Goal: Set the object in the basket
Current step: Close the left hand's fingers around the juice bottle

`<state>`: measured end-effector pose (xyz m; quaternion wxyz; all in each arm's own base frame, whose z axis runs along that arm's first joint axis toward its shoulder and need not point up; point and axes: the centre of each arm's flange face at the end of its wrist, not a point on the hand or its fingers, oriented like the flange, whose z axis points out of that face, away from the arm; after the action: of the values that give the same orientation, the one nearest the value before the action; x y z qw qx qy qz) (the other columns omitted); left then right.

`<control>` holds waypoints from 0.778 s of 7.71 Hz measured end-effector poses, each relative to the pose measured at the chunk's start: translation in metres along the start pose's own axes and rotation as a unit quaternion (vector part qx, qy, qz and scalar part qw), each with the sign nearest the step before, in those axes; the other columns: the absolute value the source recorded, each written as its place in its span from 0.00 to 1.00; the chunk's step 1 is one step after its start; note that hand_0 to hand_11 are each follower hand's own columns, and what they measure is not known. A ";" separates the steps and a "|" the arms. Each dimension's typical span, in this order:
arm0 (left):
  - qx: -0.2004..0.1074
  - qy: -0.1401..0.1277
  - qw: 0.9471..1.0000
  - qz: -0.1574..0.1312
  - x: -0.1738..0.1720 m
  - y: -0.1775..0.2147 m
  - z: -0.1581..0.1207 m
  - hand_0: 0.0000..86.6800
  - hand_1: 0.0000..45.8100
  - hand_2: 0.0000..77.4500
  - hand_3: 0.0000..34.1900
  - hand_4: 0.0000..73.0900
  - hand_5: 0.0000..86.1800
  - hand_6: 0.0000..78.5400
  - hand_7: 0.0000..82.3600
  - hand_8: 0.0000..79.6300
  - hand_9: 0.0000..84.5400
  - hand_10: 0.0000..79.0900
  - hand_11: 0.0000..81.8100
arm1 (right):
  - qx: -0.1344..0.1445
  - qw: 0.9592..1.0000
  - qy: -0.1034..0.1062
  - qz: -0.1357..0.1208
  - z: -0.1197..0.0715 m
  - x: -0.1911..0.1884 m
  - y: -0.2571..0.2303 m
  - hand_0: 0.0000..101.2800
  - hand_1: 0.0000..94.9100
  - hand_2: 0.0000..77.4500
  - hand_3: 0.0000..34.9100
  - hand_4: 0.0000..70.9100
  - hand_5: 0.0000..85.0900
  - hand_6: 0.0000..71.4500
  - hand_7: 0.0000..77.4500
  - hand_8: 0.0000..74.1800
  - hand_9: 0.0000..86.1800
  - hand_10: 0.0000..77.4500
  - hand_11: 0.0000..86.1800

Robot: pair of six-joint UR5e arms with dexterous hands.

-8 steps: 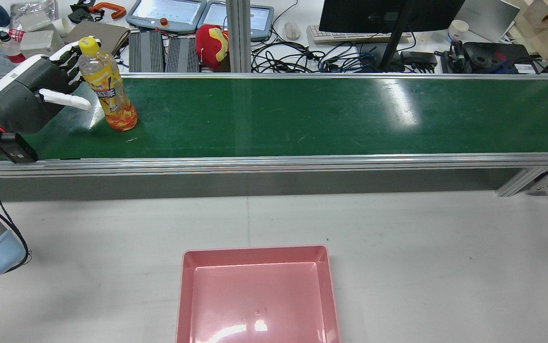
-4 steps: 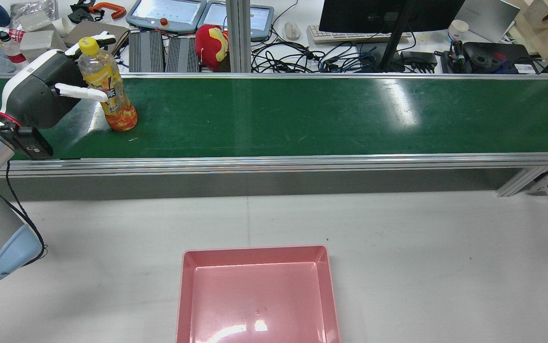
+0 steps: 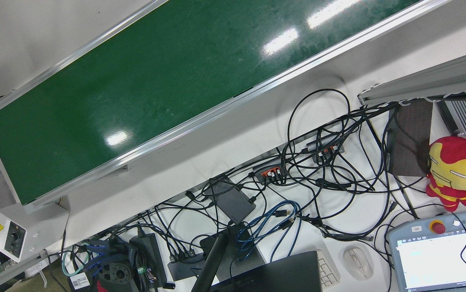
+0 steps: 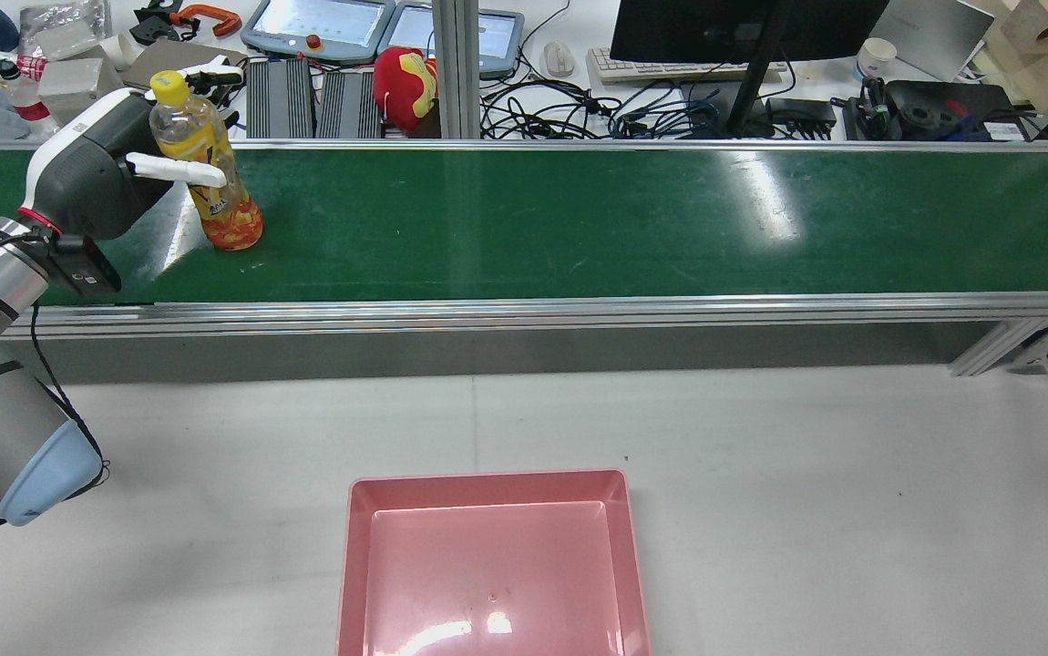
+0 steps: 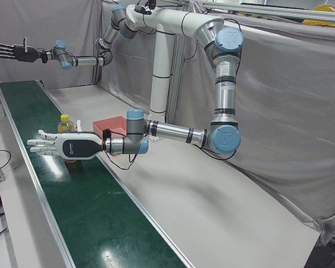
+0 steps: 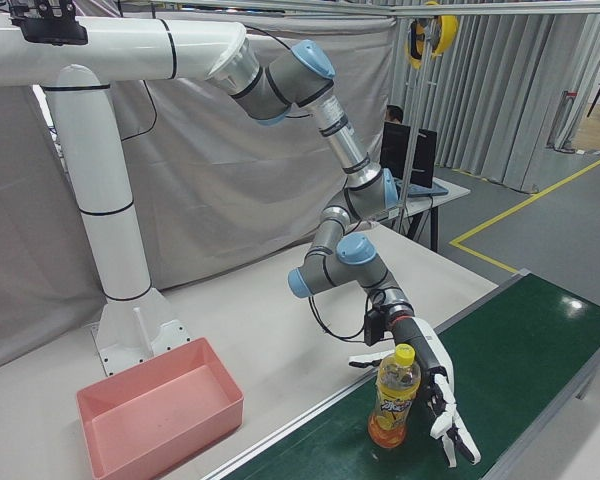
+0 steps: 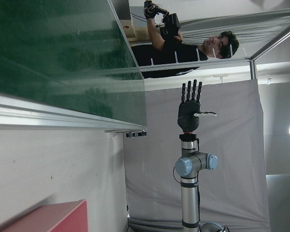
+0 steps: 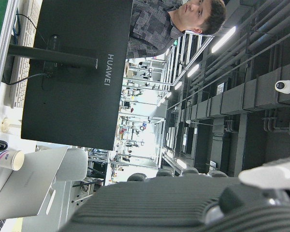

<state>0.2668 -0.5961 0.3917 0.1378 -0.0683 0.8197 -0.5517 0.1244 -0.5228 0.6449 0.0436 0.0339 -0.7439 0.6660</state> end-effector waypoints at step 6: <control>0.026 -0.007 1.000 0.007 0.001 0.006 0.004 0.76 0.32 0.37 0.00 0.40 0.78 0.14 0.26 0.28 0.35 0.46 0.65 | -0.001 1.000 -0.001 0.000 0.000 -0.001 0.001 0.00 0.00 0.01 0.01 0.00 0.00 0.00 0.01 0.00 0.00 0.00 0.00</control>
<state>0.2669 -0.5978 0.3846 0.1496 -0.0626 0.8045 -0.5714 0.1250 -0.5228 0.6441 0.0432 0.0344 -0.7445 0.6653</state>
